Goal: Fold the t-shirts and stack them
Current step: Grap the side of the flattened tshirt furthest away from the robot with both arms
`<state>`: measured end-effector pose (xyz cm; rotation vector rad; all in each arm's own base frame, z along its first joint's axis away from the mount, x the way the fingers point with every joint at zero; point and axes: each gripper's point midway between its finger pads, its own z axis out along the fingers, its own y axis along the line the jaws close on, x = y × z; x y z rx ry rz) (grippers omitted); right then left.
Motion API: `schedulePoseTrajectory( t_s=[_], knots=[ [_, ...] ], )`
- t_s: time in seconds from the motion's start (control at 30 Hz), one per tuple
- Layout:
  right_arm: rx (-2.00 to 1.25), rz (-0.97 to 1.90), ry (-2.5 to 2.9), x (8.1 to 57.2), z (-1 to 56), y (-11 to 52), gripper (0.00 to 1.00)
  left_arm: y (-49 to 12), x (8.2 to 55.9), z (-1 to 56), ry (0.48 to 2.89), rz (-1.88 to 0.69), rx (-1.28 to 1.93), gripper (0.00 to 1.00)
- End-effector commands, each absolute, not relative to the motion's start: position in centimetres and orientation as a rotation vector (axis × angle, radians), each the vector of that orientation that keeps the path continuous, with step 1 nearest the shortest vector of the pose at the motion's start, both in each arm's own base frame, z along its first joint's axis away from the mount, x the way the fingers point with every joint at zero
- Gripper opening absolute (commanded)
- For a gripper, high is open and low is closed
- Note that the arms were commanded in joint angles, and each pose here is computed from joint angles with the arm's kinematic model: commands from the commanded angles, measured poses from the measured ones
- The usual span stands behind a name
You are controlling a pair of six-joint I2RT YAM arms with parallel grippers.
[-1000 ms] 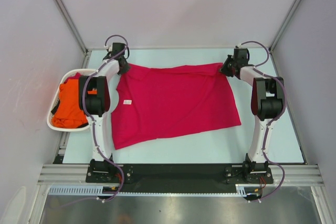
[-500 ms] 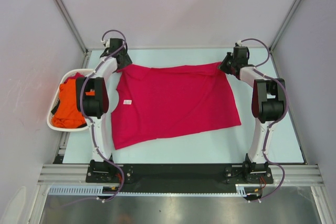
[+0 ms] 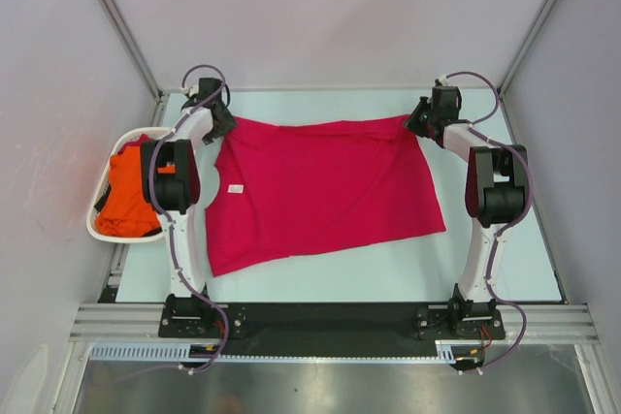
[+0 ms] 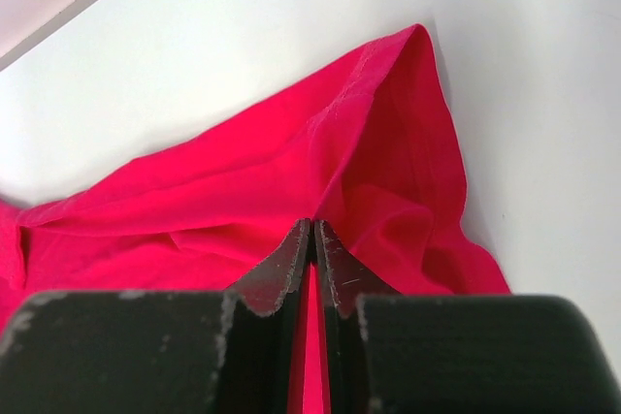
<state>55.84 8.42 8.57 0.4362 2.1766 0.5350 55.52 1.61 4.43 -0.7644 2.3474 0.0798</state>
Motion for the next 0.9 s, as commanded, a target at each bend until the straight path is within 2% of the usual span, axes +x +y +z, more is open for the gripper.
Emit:
schedulePoseTrajectory(
  t_s=[0.0,0.03,0.07,0.13,0.17,0.37,0.87],
  knots=[
    [0.395,0.544,2.093,56.4,11.9,8.3,0.10,2.1,56.9,6.0,2.284,0.054,-0.816,0.63],
    [0.393,0.545,2.092,56.4,12.0,8.4,0.10,2.1,57.2,6.2,2.277,0.050,-0.817,0.58],
    [0.393,0.546,2.092,56.4,12.0,8.3,0.10,2.1,57.3,5.9,2.278,0.053,-0.819,0.36],
    [0.392,0.548,2.090,56.4,12.1,8.3,0.10,2.1,57.8,6.2,2.268,0.046,-0.827,0.18],
    [0.391,0.549,2.092,56.3,12.0,8.4,0.10,2.1,57.9,6.1,2.267,0.045,-0.829,0.02],
    [0.389,0.547,2.089,56.2,12.2,8.4,0.10,2.1,57.7,7.1,2.244,0.037,-0.843,0.00],
    [0.379,0.547,2.039,55.7,13.8,8.1,0.10,1.7,57.0,15.8,2.047,-0.078,-0.754,0.00]
  ],
)
